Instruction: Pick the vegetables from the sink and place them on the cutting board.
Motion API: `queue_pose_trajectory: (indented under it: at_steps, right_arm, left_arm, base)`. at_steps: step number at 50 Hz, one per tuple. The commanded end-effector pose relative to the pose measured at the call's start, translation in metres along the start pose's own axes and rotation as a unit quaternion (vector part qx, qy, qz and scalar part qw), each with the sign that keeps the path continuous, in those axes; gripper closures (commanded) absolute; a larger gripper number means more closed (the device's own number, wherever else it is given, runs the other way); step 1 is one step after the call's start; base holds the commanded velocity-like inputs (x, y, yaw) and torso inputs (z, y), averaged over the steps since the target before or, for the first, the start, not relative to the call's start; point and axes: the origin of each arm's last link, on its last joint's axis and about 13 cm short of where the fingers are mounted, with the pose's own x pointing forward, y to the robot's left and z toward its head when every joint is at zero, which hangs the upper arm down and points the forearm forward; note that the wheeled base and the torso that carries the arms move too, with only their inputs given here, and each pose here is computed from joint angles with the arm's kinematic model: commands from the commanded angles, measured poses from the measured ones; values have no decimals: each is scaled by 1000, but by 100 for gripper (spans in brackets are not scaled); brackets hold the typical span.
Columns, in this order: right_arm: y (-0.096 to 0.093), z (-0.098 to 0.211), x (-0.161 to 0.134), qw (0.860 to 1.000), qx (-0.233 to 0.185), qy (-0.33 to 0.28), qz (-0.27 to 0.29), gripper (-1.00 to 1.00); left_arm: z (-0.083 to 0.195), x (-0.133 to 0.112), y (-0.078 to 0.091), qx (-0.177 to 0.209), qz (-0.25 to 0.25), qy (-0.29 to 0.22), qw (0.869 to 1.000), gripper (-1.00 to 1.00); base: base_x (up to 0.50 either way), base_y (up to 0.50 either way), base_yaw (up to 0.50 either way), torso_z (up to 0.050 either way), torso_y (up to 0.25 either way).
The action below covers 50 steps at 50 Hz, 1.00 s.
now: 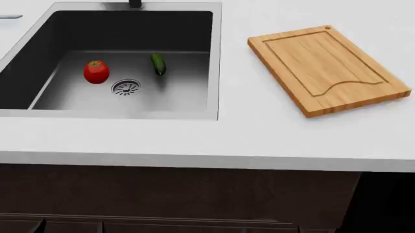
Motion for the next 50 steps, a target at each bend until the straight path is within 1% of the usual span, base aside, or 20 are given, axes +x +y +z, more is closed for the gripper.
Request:
queue_pose_trajectory:
  at_steps: [1,2,4,10,11,12,13,14,15,16,17,20,22,23,24,25,26,27,33,50]
  right_arm:
    - [0,-1,0,1000,-9,0,0,-100]
    - [0,0,0,1000,5,0,-1,-100]
    - [0,0,0,1000,12,0,1,-100]
    - [0,1,0,1000,19,0,1,-100]
    - [0,1,0,1000,20,0,1,-100]
    - [-17,-87,-44,995,92,-35,-30,-100]
    - [0,0,0,1000,19,0,2,-100]
    - [-3,-9,3,1000,-2,-1,4,-100]
    - [-3,-10,4,1000,-10,5,13,-100]
    - [-2,-10,2,1000,3,-15,25,-100]
    - [-2,-10,1,999,-6,-21,27,-100]
    - [-5,-15,6,1000,-5,-23,19,-100]
    - [-6,-16,6,999,-26,-26,18,-100]
    - [-6,-18,6,998,-55,-22,13,-100]
    - [-4,-17,4,998,-57,-28,15,-100]
    - [-3,-14,2,998,-55,-30,16,-100]
    - [9,-6,-13,998,-53,-9,11,-100]
    - [11,12,-13,998,-50,-43,10,-100]
    - [11,16,-12,998,-47,-45,12,-100]
    - [7,13,-9,998,-42,-46,13,-100]
  left_arm:
    - [0,0,-1,7,0,0,1000,-100]
    - [0,0,0,0,0,-1,1000,-100]
    - [0,0,0,1,0,0,1000,-100]
    - [0,0,0,4,0,0,1000,-100]
    - [1,-2,0,20,-19,0,1000,-100]
    - [-115,-64,-30,-164,-66,43,983,-100]
    - [0,-3,-2,18,-17,-1,1000,-100]
    - [-1,-3,-3,33,-21,-9,999,-100]
    - [-1,-2,-2,30,-20,-10,999,-100]
    - [-2,-1,-2,30,-19,-9,999,-100]
    - [-2,-3,-3,39,-18,-9,999,-100]
    - [0,-6,-3,38,-17,-10,999,-100]
    - [1,-6,-4,38,-17,-14,999,-100]
    - [2,-7,-4,35,-16,-14,999,-100]
    - [3,-7,-4,36,-16,-15,999,-100]
    - [3,-7,-4,35,-16,-14,999,-100]
    - [2,-7,-4,38,-13,-15,999,-100]
    - [-1,-5,-3,37,-12,-14,999,-100]
    - [-11,1,-1,39,-11,-13,999,-100]
    - [-11,-1,-1,42,-9,-15,999,-100]
  base:
    - [0,0,0,0,0]
    - [0,0,0,0,0]
    - [0,0,0,0,0]
    - [0,0,0,0,0]
    - [0,0,0,0,0]
    - [0,0,0,0,0]
    - [0,0,0,0,0]
    - [0,0,0,0,0]
    - [0,0,0,0,0]
    - [0,0,0,0,0]
    - [0,0,0,0,0]
    - [0,0,0,0,0]
    - [0,104,0,0,0]
    - [0,500,0,0,0]
    - [0,500,0,0,0]
    - [0,500,0,0,0]
    - [0,500,0,0,0]
    - [0,500,0,0,0]
    - [0,500,0,0,0]
    - [0,500,0,0,0]
